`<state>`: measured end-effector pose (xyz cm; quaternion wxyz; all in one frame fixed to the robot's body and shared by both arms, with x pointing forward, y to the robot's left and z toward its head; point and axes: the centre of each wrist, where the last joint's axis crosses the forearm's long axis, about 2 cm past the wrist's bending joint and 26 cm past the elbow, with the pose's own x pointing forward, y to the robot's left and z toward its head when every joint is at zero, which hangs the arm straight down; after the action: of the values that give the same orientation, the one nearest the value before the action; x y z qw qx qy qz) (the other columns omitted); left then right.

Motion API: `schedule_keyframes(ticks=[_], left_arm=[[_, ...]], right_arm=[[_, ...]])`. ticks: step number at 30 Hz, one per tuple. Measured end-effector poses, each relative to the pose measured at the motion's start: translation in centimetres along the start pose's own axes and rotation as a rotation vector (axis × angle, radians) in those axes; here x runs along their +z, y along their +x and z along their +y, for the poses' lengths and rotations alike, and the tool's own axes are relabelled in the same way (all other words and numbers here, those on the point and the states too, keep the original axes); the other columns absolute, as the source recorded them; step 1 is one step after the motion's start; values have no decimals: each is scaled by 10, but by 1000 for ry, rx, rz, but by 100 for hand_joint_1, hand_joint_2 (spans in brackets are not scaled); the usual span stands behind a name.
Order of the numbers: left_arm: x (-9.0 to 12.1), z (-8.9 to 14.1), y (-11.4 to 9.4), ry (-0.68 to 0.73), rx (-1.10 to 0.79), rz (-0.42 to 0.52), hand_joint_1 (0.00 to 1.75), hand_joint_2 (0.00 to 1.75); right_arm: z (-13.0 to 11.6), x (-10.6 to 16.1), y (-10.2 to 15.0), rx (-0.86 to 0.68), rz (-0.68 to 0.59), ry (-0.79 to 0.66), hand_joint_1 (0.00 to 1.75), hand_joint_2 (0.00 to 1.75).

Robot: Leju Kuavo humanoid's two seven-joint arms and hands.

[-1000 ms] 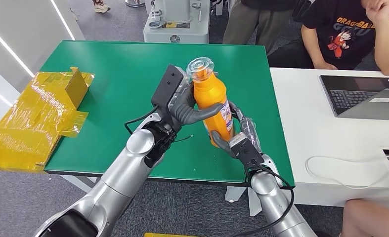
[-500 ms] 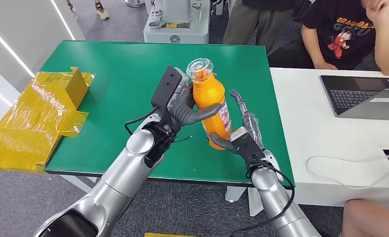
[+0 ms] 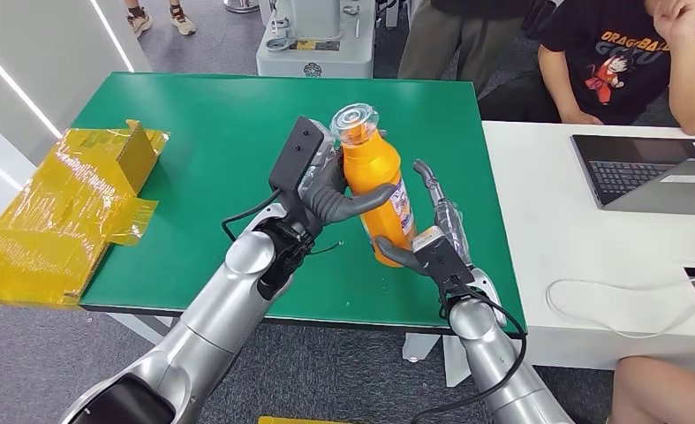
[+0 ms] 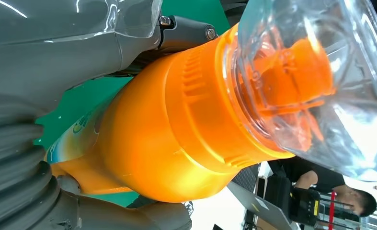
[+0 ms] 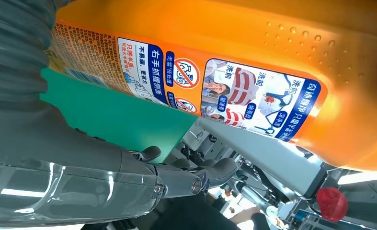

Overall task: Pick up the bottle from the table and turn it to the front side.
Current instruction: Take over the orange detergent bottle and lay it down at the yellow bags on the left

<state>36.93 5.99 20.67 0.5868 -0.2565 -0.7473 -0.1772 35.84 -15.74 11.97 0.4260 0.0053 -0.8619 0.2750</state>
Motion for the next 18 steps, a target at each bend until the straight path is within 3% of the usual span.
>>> schedule_keyframes(ticks=[12,18], left_arm=[[1,4,0,32,6,-9,175,175],[7,30,-1,167,-39,-40,175,175]], right_arm=[[0,0,2,14,-13,-35,0,175],[4,1,23,-49,-63,-154,0,175]])
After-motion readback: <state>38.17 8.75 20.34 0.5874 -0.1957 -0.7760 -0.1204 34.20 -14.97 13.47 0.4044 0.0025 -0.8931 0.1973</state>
